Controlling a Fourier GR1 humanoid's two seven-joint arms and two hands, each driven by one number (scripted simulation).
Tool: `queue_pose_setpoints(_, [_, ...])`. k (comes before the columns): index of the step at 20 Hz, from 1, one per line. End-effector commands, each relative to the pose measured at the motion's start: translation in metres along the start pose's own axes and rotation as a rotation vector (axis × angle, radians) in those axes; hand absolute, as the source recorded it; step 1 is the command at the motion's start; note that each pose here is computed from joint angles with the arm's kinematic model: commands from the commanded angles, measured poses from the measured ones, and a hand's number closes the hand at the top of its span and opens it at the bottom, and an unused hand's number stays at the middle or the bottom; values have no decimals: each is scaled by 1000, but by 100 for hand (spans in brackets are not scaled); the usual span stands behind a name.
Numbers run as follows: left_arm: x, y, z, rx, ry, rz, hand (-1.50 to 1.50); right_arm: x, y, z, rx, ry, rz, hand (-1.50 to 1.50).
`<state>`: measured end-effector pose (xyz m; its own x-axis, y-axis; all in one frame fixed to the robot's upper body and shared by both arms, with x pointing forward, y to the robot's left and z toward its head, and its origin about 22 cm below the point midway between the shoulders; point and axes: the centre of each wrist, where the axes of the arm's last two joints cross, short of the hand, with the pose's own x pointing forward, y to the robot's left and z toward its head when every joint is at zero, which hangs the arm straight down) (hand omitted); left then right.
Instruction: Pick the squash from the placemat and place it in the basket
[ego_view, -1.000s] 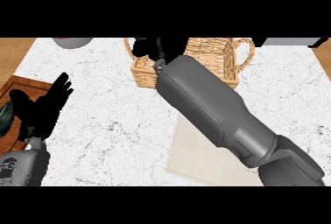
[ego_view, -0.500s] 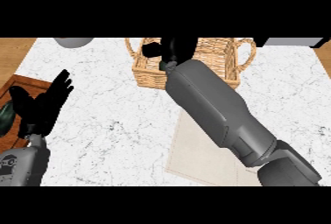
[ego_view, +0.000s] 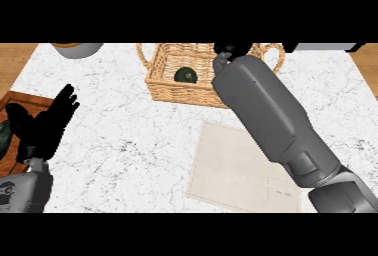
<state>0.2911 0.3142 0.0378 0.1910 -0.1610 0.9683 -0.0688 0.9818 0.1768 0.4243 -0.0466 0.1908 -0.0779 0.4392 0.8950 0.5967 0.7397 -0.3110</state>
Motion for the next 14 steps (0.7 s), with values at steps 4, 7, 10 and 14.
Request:
queue_pose_setpoints(4, [4,7,6,20,18,0,0,-34,-72,-22,-61,93,-146,-150])
queue_pose_setpoints(7, [-17,11,6,32,15,4,0,-61,-118,-25,11,92,-133,-150])
queue_pose_setpoints(10, [-10,11,23,21,7,-2,0,-91,-154,-17,89,119,-55,-150])
queue_pose_setpoints(14, [-5,7,5,32,7,-9,0,-106,-212,-11,151,114,-70,-150])
